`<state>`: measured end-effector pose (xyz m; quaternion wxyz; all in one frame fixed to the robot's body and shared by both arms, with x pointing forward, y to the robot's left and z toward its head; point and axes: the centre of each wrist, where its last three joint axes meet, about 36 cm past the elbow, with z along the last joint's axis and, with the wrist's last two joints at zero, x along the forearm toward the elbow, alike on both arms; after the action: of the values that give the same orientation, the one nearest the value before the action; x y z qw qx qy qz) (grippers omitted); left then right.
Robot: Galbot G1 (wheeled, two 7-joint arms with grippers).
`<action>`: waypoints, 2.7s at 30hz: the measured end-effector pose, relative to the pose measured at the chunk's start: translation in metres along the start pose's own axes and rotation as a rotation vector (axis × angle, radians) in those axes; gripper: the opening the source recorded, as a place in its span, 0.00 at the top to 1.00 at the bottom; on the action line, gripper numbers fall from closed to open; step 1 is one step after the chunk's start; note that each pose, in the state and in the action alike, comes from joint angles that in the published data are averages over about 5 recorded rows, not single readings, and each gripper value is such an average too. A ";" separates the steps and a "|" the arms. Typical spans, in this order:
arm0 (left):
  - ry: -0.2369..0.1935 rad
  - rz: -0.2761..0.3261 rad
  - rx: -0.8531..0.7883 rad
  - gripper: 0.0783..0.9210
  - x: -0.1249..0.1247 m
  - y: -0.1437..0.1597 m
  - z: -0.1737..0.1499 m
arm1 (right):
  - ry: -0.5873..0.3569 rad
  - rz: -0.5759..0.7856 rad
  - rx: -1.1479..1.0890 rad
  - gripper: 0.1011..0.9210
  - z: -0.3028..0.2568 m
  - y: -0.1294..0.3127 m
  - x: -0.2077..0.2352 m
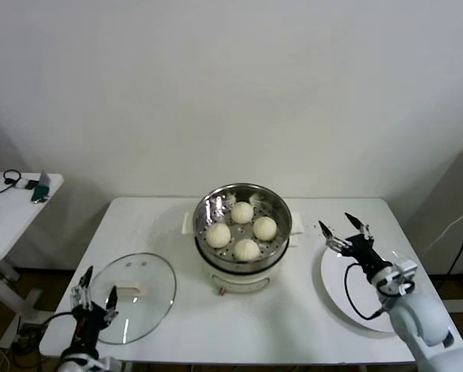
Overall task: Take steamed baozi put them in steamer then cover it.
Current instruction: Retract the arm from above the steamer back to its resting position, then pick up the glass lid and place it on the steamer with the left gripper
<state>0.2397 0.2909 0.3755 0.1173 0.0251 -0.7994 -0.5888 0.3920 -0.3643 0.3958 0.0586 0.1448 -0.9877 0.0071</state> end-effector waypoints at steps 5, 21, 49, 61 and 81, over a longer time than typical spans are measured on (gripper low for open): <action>-0.012 -0.008 -0.107 0.12 -0.002 -0.017 -0.002 | 0.019 0.032 -0.001 0.12 0.017 0.002 0.016; -0.019 0.060 -0.272 0.12 -0.034 -0.066 0.017 | 0.058 0.071 0.058 0.12 0.047 0.003 0.043; -0.039 0.012 -0.314 0.12 -0.093 -0.082 0.028 | 0.090 0.066 0.070 0.12 0.078 0.017 0.061; -0.050 0.012 -0.312 0.24 -0.102 -0.087 0.034 | 0.096 0.063 0.072 0.12 0.085 0.021 0.065; -0.063 0.020 -0.300 0.90 -0.099 -0.086 0.038 | 0.097 0.068 0.070 0.12 0.090 0.023 0.063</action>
<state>0.3192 0.3176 0.2682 0.1004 -0.0192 -0.7060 -0.7008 0.3147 -0.3630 0.3139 0.1012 0.1127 -0.9872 0.0508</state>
